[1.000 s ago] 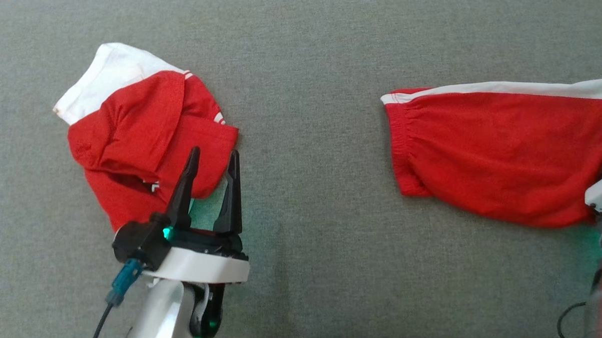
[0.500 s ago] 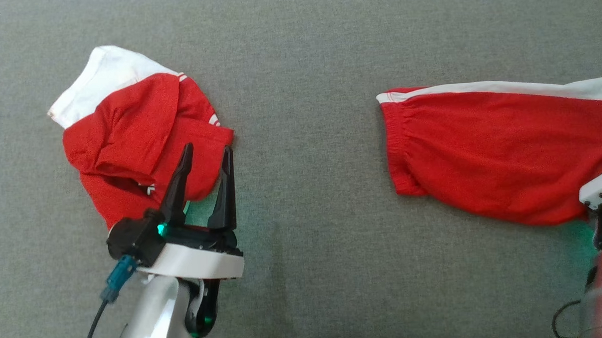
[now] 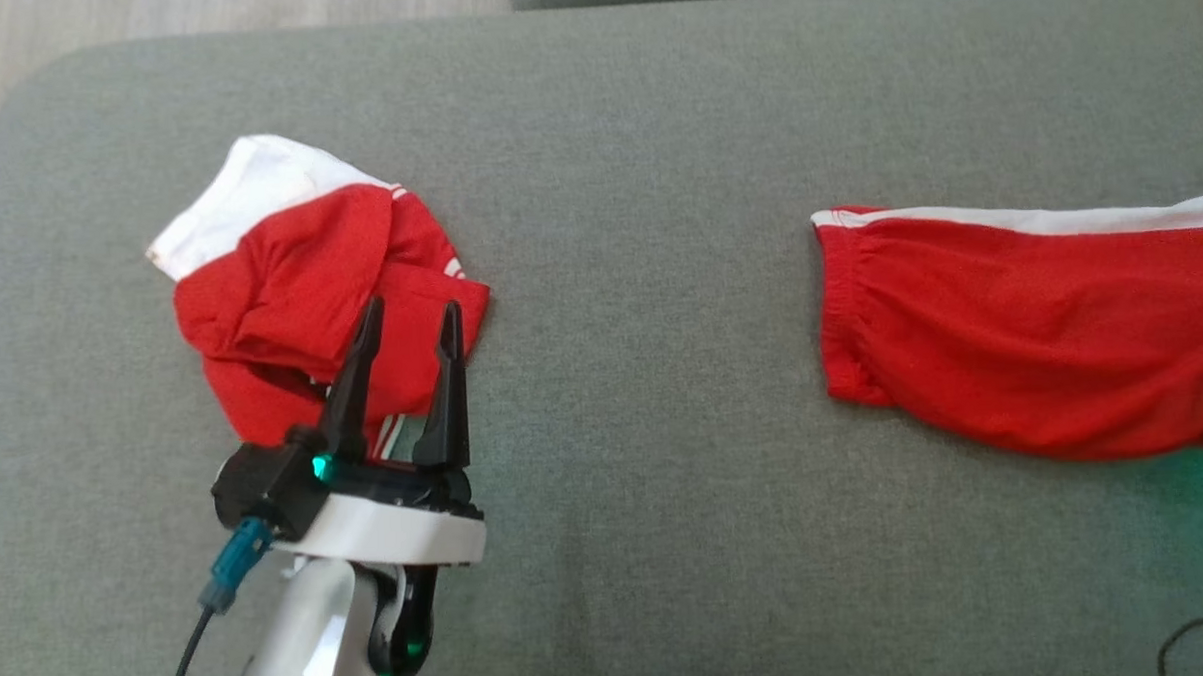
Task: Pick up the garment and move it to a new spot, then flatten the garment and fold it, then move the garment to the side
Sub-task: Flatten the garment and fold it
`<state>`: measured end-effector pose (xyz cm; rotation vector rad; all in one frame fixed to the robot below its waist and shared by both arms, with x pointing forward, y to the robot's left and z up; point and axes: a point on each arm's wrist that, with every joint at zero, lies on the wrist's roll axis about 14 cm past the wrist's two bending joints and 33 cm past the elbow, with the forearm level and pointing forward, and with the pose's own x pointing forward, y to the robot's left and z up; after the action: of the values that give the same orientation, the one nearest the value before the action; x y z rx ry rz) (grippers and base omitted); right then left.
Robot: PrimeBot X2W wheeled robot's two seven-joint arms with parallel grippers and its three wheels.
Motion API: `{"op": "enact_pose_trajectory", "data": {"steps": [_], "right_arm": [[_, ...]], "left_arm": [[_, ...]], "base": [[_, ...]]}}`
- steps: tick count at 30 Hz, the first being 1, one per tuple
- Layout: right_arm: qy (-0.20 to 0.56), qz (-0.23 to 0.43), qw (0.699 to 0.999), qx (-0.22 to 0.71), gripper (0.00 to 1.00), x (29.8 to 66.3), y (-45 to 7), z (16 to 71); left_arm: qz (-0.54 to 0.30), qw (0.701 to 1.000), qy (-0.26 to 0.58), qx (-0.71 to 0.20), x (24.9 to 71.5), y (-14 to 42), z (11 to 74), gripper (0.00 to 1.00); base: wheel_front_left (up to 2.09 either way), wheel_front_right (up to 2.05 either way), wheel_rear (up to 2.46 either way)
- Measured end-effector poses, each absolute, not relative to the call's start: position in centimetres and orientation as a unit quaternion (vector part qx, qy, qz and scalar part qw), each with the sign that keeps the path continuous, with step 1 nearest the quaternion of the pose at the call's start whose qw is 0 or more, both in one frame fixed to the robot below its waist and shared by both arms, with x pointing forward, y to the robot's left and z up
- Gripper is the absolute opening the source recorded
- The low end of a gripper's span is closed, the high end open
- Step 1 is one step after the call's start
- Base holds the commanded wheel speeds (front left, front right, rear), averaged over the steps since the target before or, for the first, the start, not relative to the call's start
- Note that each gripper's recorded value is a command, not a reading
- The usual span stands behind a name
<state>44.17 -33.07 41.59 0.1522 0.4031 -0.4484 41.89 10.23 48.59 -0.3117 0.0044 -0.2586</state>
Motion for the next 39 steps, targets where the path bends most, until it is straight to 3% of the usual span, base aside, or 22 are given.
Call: {"op": "enact_pose_trajectory", "data": {"steps": [11,18,19,24,39], "right_arm": [[0.144,-0.121,0.982,0.038,0.0,46.5,-27.1,46.9],[0.118,-0.01,0.992,0.049,0.0,46.7,-19.9,49.8],[0.12,0.03,0.991,0.059,0.0,46.4,-17.2,49.9],[0.131,0.098,0.983,0.084,0.0,45.5,-12.6,49.1],[0.192,0.15,0.964,0.108,0.0,43.2,-8.1,43.2]], "left_arm": [[-0.11,0.981,-0.016,-0.16,39.5,11.3,50.1,1.0],[-0.105,0.981,-0.029,-0.162,37.9,11.5,51.1,1.0],[-0.102,0.981,-0.03,-0.162,37.6,11.6,51.2,1.0],[-0.1,0.981,-0.031,-0.162,37.3,11.8,51.2,1.0],[-0.09,0.983,-0.026,-0.16,37.1,12.4,50.8,1.0]], "base": [[0.0,0.0,0.0],[0.0,0.0,0.0],[0.0,0.0,0.0],[0.0,0.0,0.0],[0.0,0.0,0.0]]}}
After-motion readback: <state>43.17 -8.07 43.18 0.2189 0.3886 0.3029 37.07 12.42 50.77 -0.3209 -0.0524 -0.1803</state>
